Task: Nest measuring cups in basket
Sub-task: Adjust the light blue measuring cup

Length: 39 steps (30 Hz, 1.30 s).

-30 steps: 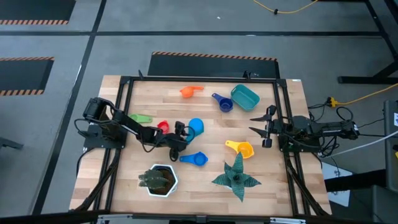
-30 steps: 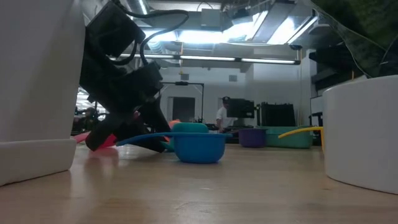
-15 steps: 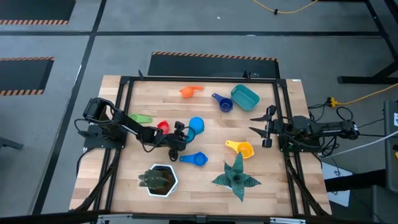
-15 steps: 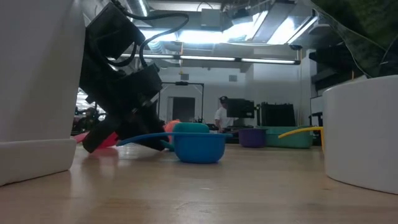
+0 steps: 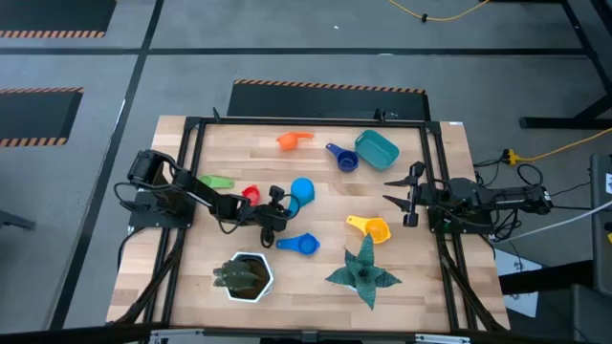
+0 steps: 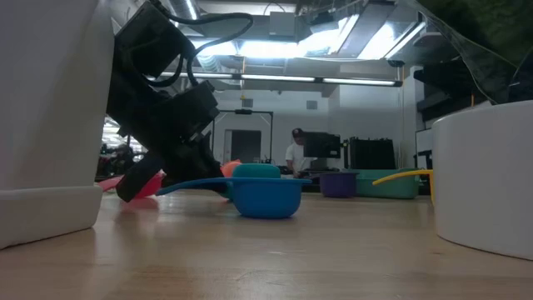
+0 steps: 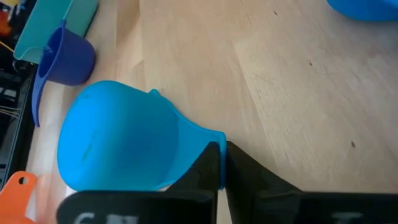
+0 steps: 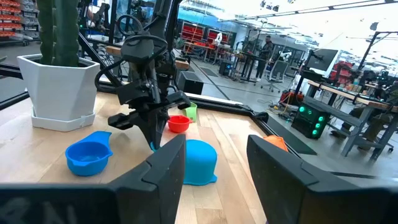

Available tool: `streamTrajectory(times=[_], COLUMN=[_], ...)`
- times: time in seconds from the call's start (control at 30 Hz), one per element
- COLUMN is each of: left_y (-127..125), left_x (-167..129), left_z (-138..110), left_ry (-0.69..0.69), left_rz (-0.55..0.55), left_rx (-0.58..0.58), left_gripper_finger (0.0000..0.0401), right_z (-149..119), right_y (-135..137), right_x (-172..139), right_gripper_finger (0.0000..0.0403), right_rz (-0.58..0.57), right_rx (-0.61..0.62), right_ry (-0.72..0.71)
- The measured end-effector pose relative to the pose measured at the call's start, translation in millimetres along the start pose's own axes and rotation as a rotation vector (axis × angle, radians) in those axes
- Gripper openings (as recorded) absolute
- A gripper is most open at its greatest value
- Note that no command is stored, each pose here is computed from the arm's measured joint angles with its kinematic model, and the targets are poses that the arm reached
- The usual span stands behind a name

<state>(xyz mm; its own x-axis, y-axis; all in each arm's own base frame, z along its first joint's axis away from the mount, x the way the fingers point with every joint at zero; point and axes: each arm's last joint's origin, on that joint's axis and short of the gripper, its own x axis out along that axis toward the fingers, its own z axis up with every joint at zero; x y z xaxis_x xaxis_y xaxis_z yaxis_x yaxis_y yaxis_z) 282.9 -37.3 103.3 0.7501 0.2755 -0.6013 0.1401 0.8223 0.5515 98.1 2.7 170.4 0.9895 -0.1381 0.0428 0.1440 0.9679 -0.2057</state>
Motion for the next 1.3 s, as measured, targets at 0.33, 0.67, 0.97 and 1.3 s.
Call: streamTrajectory(times=[0.33, 0.67, 0.97, 1.3], left_y=[5, 11, 22, 36], left_x=[0, -2, -6, -2], left_z=[7, 18, 28, 25], left_ry=[-0.062, -0.187, -0.314, -0.352], left_rz=[0.077, 0.11, 0.155, 0.16], left_rx=[-0.144, -0.398, -0.563, -0.698], left_gripper_finger=[0.0003, 0.0002, 0.0001, 0.0], right_z=[0, 0, 0, 0], right_y=[0, 0, 0, 0], right_x=[0, 0, 0, 0], right_gripper_finger=[0.0176, 0.0176, 0.0176, 0.0176], right_rz=[0.0, 0.0, 0.0, 0.0], right_rx=[0.0, 0.0, 0.0, 0.0], right_ry=[0.0, 0.0, 0.0, 0.0])
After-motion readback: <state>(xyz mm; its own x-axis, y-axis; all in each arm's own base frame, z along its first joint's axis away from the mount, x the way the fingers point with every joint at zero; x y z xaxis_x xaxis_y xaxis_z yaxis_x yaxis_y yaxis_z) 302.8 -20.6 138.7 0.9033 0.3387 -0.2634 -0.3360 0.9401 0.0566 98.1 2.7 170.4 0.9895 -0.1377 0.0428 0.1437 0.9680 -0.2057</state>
